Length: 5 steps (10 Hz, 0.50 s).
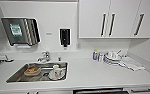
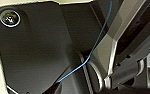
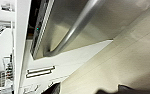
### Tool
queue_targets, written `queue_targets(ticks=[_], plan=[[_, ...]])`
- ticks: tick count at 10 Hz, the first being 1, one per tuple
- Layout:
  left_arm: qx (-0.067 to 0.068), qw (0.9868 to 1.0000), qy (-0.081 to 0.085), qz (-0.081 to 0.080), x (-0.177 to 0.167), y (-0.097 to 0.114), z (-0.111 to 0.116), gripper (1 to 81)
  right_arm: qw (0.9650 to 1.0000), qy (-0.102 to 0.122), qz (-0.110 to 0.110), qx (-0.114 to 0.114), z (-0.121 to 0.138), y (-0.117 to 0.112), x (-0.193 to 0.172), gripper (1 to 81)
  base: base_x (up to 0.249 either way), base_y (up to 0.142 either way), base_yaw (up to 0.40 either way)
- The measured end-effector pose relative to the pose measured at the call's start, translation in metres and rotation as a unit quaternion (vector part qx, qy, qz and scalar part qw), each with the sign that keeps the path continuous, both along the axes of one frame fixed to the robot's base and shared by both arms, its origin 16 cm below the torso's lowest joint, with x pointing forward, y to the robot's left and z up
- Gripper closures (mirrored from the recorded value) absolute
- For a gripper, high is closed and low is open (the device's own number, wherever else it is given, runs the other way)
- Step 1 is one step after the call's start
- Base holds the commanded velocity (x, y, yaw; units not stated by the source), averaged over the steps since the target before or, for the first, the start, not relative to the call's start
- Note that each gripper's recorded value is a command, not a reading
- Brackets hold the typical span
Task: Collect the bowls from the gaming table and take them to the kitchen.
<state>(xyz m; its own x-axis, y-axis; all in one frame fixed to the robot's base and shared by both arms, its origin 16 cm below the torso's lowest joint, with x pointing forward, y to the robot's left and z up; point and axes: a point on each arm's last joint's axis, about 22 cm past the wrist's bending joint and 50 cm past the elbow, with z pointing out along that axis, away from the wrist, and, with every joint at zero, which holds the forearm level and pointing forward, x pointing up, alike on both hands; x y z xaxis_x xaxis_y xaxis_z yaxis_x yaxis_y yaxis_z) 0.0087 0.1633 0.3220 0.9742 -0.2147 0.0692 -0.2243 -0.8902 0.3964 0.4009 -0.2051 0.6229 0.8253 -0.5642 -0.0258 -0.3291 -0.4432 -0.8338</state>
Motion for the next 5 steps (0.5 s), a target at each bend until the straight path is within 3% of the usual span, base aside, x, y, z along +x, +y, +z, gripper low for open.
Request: queue_targets(ticks=[1, 3, 5], plan=[[0.0, 1.0, -0.002, 0.001, 0.001, 0.001, 0.0, 1.0, 0.9996, -0.026, 0.012, 0.008, 0.02, 0.007, -0.005, 1.0, 0.0, 0.0, 0.0], [-0.003, 0.9999, -0.014, 0.006, 0.007, 0.003, 0.001, 1.0, 0.9977, -0.046, 0.046, 0.016, 0.031, 0.025, -0.029, 1.0, 0.0, 0.0, 0.0], [-0.019, 0.9984, -0.048, 0.021, 0.024, -0.001, 0.004, 1.0, 0.9947, -0.053, 0.086, 0.02, 0.021, 0.05, -0.064, 1.0, 0.0, 0.0, 0.0]])
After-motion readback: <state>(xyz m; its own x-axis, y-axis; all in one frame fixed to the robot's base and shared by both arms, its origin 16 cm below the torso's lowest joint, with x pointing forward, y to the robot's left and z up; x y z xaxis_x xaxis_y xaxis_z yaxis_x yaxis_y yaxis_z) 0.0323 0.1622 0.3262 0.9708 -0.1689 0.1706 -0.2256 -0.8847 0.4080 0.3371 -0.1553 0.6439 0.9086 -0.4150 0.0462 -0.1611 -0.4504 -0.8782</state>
